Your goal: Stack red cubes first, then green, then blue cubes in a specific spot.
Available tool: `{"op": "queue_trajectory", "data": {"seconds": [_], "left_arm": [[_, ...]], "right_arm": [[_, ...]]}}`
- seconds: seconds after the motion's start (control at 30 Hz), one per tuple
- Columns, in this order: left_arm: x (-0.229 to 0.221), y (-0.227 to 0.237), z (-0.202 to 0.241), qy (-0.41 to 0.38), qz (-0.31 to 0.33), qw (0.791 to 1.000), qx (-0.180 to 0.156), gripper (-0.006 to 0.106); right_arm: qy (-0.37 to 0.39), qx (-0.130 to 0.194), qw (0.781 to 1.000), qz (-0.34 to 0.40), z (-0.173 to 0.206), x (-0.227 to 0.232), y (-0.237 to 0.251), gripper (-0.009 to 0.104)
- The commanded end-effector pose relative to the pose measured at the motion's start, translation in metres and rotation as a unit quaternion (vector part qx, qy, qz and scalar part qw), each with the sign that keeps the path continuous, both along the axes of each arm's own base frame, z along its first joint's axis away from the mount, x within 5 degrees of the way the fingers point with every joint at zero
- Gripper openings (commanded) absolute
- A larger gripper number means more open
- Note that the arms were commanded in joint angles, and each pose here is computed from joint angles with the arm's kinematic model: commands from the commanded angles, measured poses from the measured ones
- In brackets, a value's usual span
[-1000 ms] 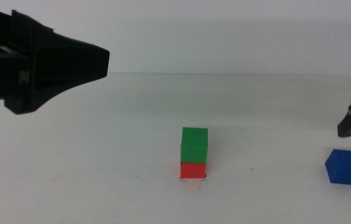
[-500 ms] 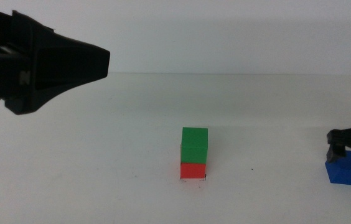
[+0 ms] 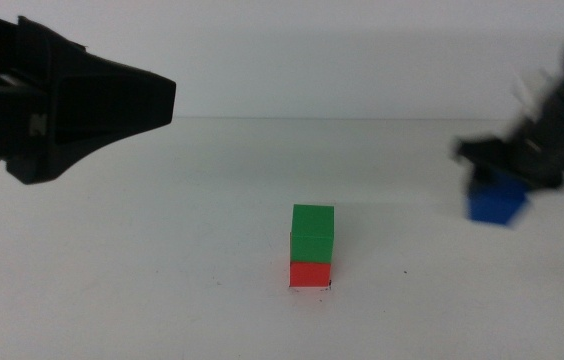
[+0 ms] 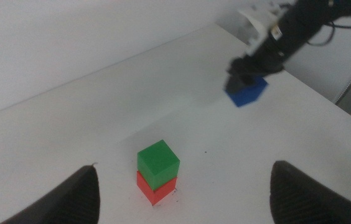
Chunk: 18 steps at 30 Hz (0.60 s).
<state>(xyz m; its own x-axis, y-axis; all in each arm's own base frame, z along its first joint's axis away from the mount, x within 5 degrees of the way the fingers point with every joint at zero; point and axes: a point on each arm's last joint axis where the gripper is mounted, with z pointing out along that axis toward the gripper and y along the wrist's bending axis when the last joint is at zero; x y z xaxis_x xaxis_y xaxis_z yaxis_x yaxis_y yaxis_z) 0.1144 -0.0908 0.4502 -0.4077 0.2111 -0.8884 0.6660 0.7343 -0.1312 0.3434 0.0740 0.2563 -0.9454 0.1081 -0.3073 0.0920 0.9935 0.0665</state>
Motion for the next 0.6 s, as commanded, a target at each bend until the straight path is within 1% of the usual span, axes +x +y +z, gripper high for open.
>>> {"op": "queue_trajectory", "data": {"seconds": [0.0, 0.07, 0.13, 0.2, 0.27, 0.33, 0.43, 0.57], "left_arm": [[0.001, 0.000, 0.000, -0.003, 0.003, 1.000, -0.006, 0.094], [0.001, 0.000, 0.000, -0.003, 0.003, 1.000, -0.006, 0.094], [0.001, 0.000, 0.000, -0.003, 0.003, 1.000, -0.006, 0.094], [0.001, 0.000, 0.000, -0.003, 0.003, 1.000, -0.006, 0.094], [0.001, 0.000, 0.000, -0.003, 0.003, 1.000, -0.006, 0.094], [0.001, 0.000, 0.000, -0.003, 0.003, 1.000, -0.006, 0.094], [0.001, 0.000, 0.000, -0.003, 0.003, 1.000, -0.006, 0.094], [0.001, 0.000, 0.000, -0.003, 0.003, 1.000, -0.006, 0.094]], "right_arm": [[-0.009, -0.004, 1.000, -0.002, 0.029, -0.006, 0.039, 0.001], [-0.026, -0.025, 0.999, 0.027, 0.041, -0.010, 0.076, 0.001], [-0.035, -0.040, 0.998, 0.033, 0.048, -0.015, 0.107, 0.001], [-0.036, -0.038, 0.998, 0.047, 0.046, -0.019, 0.134, 0.001], [-0.038, -0.027, 0.998, 0.048, 0.043, -0.023, 0.157, 0.001], [-0.041, -0.028, 0.998, 0.041, 0.040, -0.025, 0.171, 0.001], [-0.039, -0.022, 0.998, 0.034, 0.035, -0.029, 0.186, 0.001], [-0.044, -0.009, 0.999, 0.030, 0.030, -0.028, 0.194, 0.001]]}}
